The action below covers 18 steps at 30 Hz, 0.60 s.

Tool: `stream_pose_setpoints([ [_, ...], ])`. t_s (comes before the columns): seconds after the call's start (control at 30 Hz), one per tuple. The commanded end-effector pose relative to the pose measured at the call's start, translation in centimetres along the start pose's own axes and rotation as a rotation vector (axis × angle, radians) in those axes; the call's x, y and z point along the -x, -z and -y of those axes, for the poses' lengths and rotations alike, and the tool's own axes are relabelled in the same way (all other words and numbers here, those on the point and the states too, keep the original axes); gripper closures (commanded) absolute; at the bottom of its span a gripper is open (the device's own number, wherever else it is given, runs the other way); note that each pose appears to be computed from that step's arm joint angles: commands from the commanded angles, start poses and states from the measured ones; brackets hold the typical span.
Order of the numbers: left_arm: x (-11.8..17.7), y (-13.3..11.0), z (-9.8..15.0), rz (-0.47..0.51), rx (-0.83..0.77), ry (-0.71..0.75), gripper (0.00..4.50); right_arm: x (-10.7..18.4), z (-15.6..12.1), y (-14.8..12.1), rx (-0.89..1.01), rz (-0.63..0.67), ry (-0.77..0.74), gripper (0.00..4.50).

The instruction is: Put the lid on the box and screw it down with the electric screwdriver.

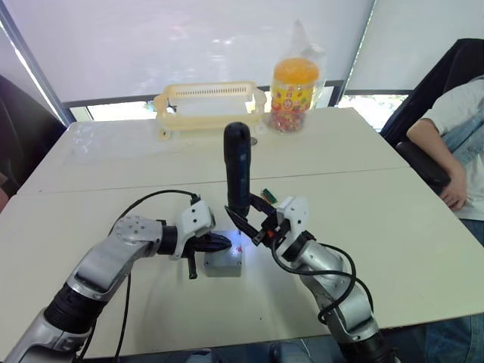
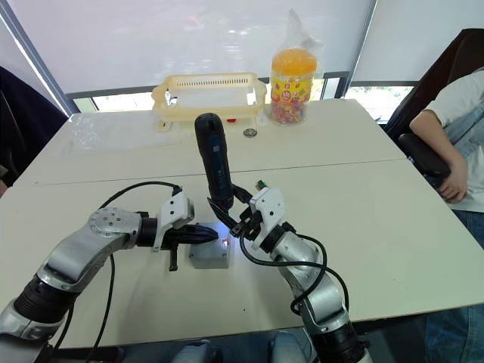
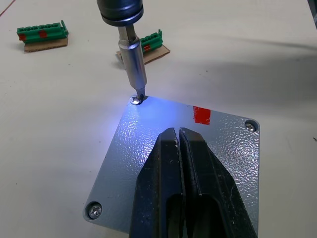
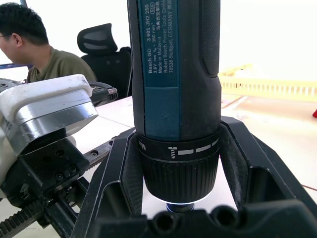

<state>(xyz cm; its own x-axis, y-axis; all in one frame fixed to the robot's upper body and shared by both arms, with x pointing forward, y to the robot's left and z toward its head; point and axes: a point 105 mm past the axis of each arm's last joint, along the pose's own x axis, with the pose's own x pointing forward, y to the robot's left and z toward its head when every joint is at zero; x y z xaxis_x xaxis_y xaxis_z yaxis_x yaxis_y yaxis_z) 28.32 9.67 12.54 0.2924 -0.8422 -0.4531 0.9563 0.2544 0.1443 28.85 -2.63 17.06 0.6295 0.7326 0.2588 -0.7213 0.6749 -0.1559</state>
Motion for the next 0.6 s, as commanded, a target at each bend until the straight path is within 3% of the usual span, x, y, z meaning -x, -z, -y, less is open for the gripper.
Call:
stream_pose_setpoints([
  [0.03,-0.2,2.2,0.4,-0.082,0.061,0.015,4.44,-0.5,-0.2,-3.3,0.025,0.122,-0.005,2.72],
  [0.6,-0.2,2.3,0.3,-0.085,0.063,0.011,4.44,-0.4,-0.2,-1.6,0.006,0.086,0.004,2.72],
])
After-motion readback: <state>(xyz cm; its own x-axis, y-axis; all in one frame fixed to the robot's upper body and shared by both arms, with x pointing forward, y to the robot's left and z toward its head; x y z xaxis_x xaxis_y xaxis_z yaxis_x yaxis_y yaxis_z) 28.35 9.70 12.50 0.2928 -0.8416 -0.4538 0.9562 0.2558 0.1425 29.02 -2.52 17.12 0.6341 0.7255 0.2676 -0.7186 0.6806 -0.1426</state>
